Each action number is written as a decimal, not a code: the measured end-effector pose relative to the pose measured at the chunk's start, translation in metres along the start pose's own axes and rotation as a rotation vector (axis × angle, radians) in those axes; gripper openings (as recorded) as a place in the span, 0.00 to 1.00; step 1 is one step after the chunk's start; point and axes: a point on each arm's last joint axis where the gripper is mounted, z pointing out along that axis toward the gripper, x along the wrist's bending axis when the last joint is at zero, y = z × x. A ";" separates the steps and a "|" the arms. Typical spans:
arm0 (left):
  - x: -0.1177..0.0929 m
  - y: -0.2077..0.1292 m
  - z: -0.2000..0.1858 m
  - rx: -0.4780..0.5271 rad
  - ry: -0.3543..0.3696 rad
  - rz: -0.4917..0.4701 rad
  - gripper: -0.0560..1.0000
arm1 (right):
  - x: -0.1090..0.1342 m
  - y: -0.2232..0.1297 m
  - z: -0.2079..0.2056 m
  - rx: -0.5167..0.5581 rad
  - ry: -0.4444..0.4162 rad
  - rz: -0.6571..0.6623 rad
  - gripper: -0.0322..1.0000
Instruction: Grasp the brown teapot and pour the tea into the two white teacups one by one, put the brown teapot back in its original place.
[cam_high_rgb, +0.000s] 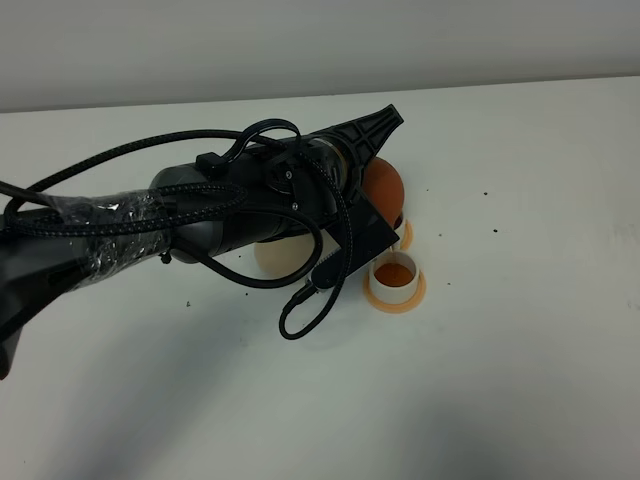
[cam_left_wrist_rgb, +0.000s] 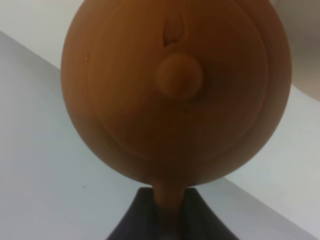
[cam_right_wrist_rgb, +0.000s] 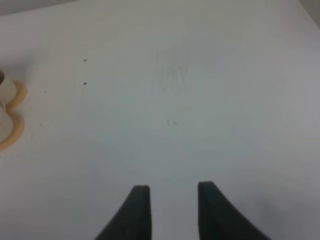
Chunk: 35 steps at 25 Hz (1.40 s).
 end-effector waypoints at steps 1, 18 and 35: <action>0.000 0.000 0.000 0.000 0.003 0.002 0.17 | 0.000 0.000 0.000 0.000 0.000 0.000 0.27; 0.001 0.000 0.000 -0.004 0.011 0.040 0.17 | 0.000 0.000 0.000 0.000 0.000 0.000 0.27; 0.002 0.001 0.000 -0.006 0.017 0.083 0.17 | 0.000 0.000 0.000 0.000 0.000 0.000 0.27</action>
